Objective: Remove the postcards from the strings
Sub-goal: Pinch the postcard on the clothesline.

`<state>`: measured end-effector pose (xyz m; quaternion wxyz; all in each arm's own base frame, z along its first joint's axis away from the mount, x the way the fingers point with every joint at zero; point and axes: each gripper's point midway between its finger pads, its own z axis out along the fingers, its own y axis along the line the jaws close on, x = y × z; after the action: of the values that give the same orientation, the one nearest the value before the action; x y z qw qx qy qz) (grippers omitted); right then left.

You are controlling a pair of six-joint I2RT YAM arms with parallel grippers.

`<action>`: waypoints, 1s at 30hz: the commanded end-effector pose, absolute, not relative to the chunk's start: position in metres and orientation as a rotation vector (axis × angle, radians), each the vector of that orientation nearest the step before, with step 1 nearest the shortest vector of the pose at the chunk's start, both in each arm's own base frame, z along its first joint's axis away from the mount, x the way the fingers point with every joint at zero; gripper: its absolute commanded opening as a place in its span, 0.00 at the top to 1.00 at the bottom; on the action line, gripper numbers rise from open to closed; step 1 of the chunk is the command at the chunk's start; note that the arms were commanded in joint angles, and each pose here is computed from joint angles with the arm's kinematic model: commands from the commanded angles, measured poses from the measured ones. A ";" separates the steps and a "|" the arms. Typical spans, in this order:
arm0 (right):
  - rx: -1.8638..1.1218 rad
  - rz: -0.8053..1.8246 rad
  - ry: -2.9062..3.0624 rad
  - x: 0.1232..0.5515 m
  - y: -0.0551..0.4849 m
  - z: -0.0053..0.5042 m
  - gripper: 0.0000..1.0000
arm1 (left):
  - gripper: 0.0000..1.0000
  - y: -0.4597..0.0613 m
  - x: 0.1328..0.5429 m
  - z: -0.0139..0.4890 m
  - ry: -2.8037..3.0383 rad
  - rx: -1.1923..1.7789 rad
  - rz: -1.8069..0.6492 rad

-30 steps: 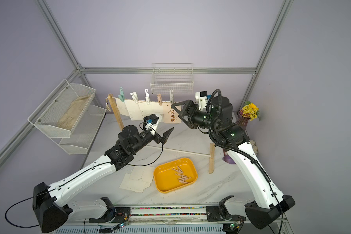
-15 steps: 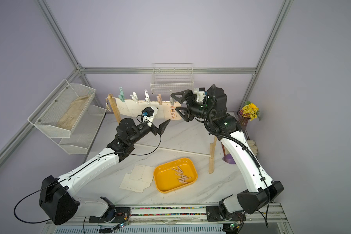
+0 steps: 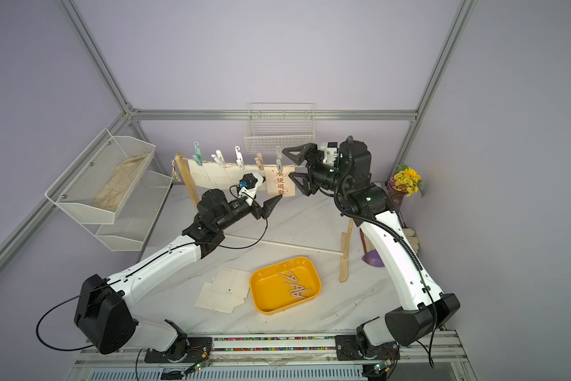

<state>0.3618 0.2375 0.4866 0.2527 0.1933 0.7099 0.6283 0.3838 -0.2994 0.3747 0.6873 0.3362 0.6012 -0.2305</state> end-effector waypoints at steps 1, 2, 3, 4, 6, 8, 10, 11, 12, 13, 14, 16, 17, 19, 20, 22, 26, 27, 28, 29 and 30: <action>0.551 1.758 1.875 0.365 0.236 0.503 0.11 | 0.22 -0.302 0.387 0.409 1.254 0.736 -0.535; 0.555 1.757 1.873 0.365 0.236 0.503 0.11 | 0.24 -0.304 0.389 0.407 1.254 0.739 -0.533; 0.556 1.759 1.871 0.365 0.236 0.503 0.11 | 0.25 -0.305 0.392 0.406 1.255 0.738 -0.528; 0.556 1.759 1.870 0.365 0.236 0.504 0.11 | 0.27 -0.306 0.393 0.405 1.257 0.738 -0.527; 0.559 1.755 1.868 0.366 0.235 0.504 0.11 | 0.29 -0.305 0.397 0.405 1.252 0.727 -0.514; 0.563 1.755 1.867 0.367 0.235 0.504 0.11 | 0.32 -0.303 0.402 0.404 1.252 0.708 -0.496; 0.572 1.754 1.866 0.368 0.235 0.504 0.11 | 0.34 -0.302 0.405 0.404 1.246 0.693 -0.483; 0.576 1.757 1.863 0.368 0.235 0.504 0.11 | 0.35 -0.302 0.407 0.404 1.243 0.689 -0.476; 0.583 1.757 1.866 0.369 0.235 0.503 0.11 | 0.37 -0.302 0.409 0.405 1.238 0.683 -0.471; 0.591 1.757 1.866 0.370 0.235 0.502 0.11 | 0.38 -0.301 0.411 0.405 1.234 0.675 -0.463; 0.595 1.761 1.869 0.371 0.236 0.502 0.11 | 0.40 -0.301 0.413 0.404 1.231 0.671 -0.453; 0.608 1.765 1.875 0.373 0.236 0.499 0.11 | 0.42 -0.300 0.418 0.404 1.222 0.663 -0.433; 0.615 1.768 1.877 0.373 0.236 0.498 0.11 | 0.44 -0.301 0.420 0.403 1.221 0.661 -0.424; 0.632 1.770 1.882 0.374 0.237 0.495 0.11 | 0.46 -0.300 0.425 0.403 1.215 0.654 -0.409; 0.637 1.774 1.880 0.375 0.237 0.495 0.11 | 0.48 -0.299 0.427 0.403 1.208 0.648 -0.399; 0.650 1.780 1.881 0.376 0.237 0.494 0.11 | 0.52 -0.297 0.433 0.402 1.207 0.632 -0.379; 0.674 1.790 1.887 0.379 0.238 0.491 0.11 | 0.59 -0.292 0.445 0.402 1.189 0.596 -0.328; 0.681 1.792 1.889 0.379 0.239 0.490 0.11 | 0.61 -0.292 0.447 0.402 1.183 0.592 -0.316; 0.689 1.795 1.888 0.380 0.239 0.489 0.11 | 0.63 -0.291 0.450 0.401 1.177 0.585 -0.299; 0.699 1.798 1.888 0.381 0.239 0.488 0.11 | 0.65 -0.290 0.452 0.401 1.169 0.584 -0.282; 0.704 1.802 1.888 0.382 0.239 0.488 0.11 | 0.66 -0.290 0.454 0.402 1.162 0.581 -0.270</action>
<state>0.3769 0.2402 0.4797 0.2263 0.2342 0.7001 0.6354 0.4491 -0.2995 0.3524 0.7342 0.2963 0.5914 -0.1528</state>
